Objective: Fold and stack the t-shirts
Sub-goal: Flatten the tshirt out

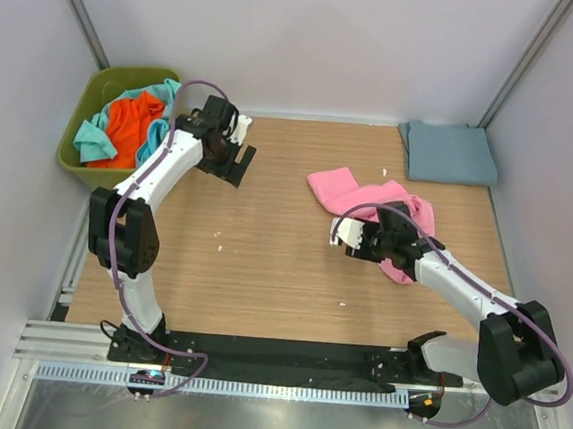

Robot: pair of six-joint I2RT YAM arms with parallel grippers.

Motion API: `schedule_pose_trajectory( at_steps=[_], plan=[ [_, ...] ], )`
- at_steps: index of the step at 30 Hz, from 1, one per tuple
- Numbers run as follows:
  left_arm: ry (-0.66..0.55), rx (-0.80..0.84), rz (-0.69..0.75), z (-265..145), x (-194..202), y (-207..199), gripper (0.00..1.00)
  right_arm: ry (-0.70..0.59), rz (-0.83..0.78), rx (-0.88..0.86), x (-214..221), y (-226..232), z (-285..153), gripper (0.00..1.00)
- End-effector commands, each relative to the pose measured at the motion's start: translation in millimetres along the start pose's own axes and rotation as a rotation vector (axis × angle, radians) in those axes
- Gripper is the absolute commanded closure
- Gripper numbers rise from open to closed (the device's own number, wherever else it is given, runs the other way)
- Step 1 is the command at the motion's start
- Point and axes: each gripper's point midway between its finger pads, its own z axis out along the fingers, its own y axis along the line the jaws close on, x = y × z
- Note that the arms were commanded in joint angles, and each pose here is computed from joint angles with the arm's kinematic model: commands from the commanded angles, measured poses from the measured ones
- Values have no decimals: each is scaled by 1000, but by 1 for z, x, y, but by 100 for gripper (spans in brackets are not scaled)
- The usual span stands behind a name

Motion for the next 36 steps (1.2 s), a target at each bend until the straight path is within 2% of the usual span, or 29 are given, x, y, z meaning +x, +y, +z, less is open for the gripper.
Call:
schedule_pose_trajectory(
  at_steps=[1,17,24,36],
  plan=[
    [-43,-25,7,-11,-6,5,12,-38,-14,67,-13,-24,4,50],
    [-38,-54,15,-7,-8,10,13,-10,2,-94,-10,-7,23,54],
    [-31,-50,10,-1,-10,10,13,-10,1,-145,-9,7,16,53],
    [-19,-54,8,2,-8,10,12,25,-3,-167,2,11,37,52]
  ],
)
